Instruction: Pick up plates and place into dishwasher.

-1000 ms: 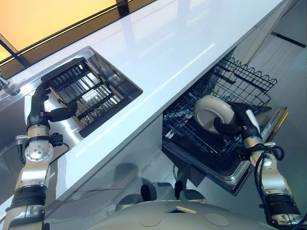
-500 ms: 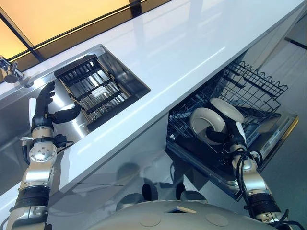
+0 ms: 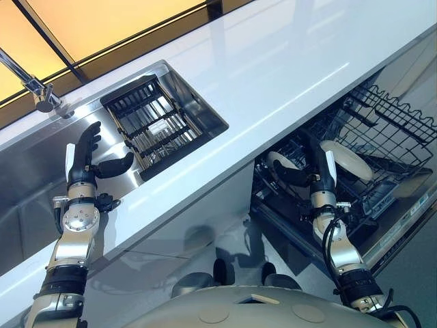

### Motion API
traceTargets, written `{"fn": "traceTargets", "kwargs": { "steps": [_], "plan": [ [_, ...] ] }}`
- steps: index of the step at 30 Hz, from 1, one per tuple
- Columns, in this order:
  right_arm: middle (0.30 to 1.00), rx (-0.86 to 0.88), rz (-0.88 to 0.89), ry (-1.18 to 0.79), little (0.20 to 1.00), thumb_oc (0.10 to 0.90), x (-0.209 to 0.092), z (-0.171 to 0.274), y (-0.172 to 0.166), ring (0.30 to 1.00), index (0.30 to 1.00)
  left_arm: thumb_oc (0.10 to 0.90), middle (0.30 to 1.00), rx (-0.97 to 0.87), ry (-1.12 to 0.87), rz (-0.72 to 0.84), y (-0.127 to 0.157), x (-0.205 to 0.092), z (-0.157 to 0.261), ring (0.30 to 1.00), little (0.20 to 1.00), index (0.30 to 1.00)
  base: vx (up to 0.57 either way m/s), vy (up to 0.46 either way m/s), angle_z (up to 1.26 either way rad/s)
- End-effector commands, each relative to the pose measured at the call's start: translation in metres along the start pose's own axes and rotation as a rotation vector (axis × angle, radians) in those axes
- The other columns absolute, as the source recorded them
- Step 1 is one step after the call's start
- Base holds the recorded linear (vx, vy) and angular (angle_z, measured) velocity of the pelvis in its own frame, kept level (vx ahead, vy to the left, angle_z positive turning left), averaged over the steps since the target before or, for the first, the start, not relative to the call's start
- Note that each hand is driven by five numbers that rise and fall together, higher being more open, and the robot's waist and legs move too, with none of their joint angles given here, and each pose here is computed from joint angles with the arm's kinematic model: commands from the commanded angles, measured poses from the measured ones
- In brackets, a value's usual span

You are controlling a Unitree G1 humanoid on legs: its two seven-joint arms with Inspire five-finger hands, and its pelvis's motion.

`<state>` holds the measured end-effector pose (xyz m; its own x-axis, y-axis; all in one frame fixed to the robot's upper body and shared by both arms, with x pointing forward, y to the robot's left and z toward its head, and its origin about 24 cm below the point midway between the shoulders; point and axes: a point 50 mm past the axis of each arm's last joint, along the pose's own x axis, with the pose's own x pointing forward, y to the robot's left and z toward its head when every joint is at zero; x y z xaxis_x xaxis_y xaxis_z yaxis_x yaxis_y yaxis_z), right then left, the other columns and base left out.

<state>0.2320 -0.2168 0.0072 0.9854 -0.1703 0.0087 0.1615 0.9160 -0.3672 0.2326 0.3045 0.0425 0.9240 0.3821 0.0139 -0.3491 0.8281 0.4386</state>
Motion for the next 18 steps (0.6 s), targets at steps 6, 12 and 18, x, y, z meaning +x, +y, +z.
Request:
{"fn": "traceTargets", "kwargs": {
  "steps": [6,12,18],
  "plan": [
    [0.900,0.118,-0.113,-0.274,0.900,0.800,0.015,0.052,-0.022,0.900,0.900,0.800,0.900,0.011,-0.187,0.034,0.010,0.011,0.037,0.900,0.900,0.900,0.00,-0.003,-0.01],
    [0.900,0.217,-0.129,-0.302,0.900,0.800,0.013,0.059,-0.039,0.900,0.900,0.800,0.900,0.016,-0.189,0.041,0.013,0.011,0.037,0.900,0.900,0.900,-0.01,-0.015,-0.02],
    [0.900,0.464,-0.152,-0.339,0.900,0.800,0.008,0.061,-0.058,0.900,0.900,0.800,0.900,0.020,-0.193,0.070,0.023,0.012,0.036,0.900,0.900,0.900,-0.02,-0.026,-0.11]
  ]
}}
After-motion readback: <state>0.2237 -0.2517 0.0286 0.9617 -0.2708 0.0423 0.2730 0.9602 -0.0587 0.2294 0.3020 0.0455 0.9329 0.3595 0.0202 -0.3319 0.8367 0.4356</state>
